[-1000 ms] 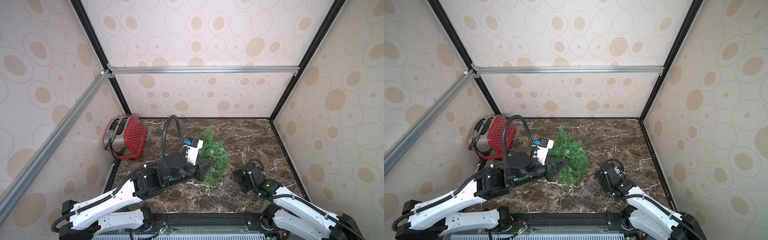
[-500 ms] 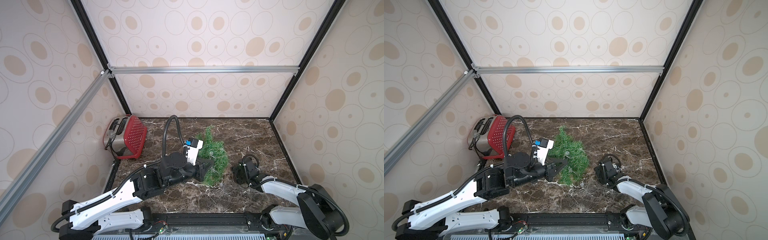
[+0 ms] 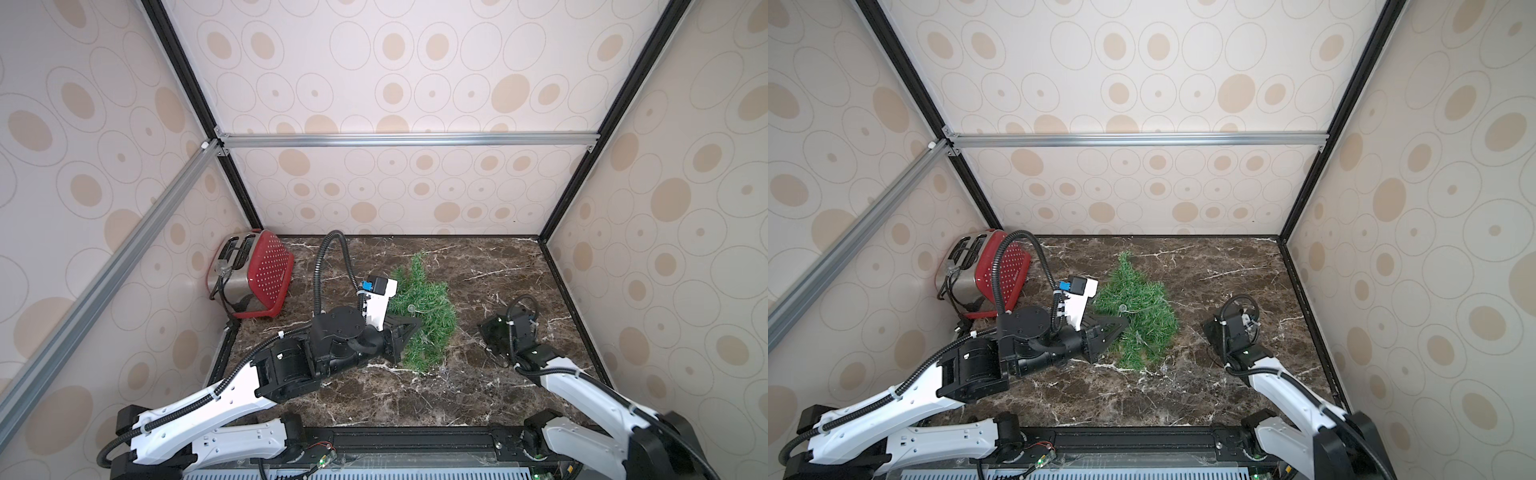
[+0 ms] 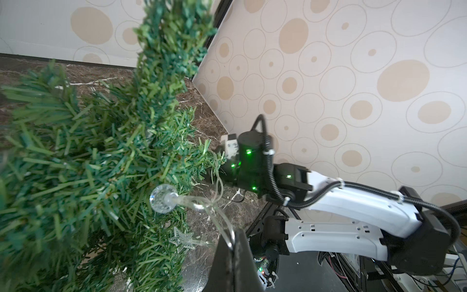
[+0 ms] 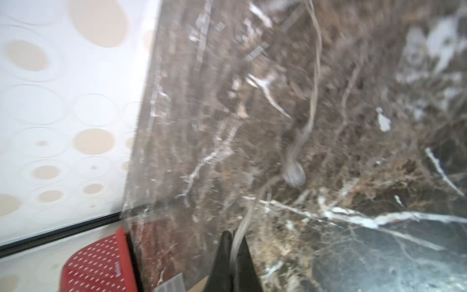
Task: Wrap string light around the christmas tree
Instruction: Wrap the light string around the Christmas tree.
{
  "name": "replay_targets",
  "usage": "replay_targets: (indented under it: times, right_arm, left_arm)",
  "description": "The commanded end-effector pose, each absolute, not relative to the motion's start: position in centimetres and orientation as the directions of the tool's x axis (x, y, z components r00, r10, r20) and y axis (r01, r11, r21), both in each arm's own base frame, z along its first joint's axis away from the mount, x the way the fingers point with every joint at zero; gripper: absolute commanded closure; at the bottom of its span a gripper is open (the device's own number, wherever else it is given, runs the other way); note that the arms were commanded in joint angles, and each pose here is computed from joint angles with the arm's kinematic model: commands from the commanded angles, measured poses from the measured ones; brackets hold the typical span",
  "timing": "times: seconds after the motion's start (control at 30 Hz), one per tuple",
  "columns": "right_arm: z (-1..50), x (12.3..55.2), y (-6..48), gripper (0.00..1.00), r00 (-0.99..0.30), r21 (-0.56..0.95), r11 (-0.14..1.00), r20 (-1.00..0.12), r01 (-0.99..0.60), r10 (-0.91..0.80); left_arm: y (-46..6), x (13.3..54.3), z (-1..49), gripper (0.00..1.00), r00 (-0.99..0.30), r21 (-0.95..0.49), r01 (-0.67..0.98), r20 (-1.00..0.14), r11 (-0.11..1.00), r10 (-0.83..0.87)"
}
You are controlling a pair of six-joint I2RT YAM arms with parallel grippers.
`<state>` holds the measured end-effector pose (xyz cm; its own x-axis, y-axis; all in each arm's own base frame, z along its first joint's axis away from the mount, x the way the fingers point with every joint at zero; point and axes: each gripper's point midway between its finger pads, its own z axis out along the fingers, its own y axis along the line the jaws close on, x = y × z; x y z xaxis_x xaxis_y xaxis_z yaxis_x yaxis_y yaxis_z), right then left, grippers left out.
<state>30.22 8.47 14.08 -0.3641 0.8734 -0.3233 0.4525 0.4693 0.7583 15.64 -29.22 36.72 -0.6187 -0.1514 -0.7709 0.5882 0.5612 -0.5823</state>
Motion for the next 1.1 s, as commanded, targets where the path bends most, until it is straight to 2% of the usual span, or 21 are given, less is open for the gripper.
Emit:
replay_targets:
  times: [0.0, 0.17, 0.27, 0.37, 0.5, 0.67, 0.93, 1.07]
  right_arm:
    - [18.9, 28.8, 6.4, 1.00, -0.357, 0.689, 0.625, -0.516, 0.369, 0.779]
    - [30.0, 28.0, 8.4, 1.00, -0.362, 0.675, 0.734, -0.668, 0.073, 0.650]
    - [36.5, 26.9, 10.1, 1.00, -0.319, 0.624, 0.774, -0.759, -0.108, 0.567]
    - [41.5, 25.7, 12.1, 1.00, -0.287, 0.564, 0.782, -0.821, -0.266, 0.494]
    - [45.8, 24.6, 14.4, 1.00, -0.248, 0.463, 0.780, -0.886, -0.421, 0.392]
    - [49.9, 23.5, 15.8, 1.00, -0.162, 0.358, 0.759, -0.932, -0.543, 0.324]
    - [53.5, 23.6, 17.9, 1.00, -0.135, 0.313, 0.708, -0.945, -0.633, 0.298]
    - [54.4, 23.0, 19.0, 1.00, -0.134, 0.299, 0.663, -0.948, -0.686, 0.289]
  left_arm:
    - [-28.4, 15.8, 36.2, 1.00, -0.609, -0.563, 0.574, -0.779, 0.595, -0.150]
    - [-28.4, 16.0, 34.9, 1.00, -0.613, -0.549, 0.563, -0.779, 0.618, -0.135]
    - [-28.1, 16.3, 34.2, 1.00, -0.612, -0.535, 0.548, -0.781, 0.643, -0.129]
    - [-27.9, 16.6, 33.4, 1.00, -0.614, -0.516, 0.530, -0.781, 0.673, -0.114]
    - [-27.8, 16.9, 32.7, 0.99, -0.615, -0.501, 0.517, -0.781, 0.694, -0.105]
    - [-27.7, 17.0, 32.6, 0.88, -0.614, -0.484, 0.513, -0.784, 0.709, -0.092]
    - [-27.5, 16.6, 34.3, 0.52, -0.585, -0.447, 0.558, -0.809, 0.700, -0.051]
    - [-26.5, 16.5, 36.1, 0.41, -0.541, -0.393, 0.589, -0.841, 0.706, -0.017]
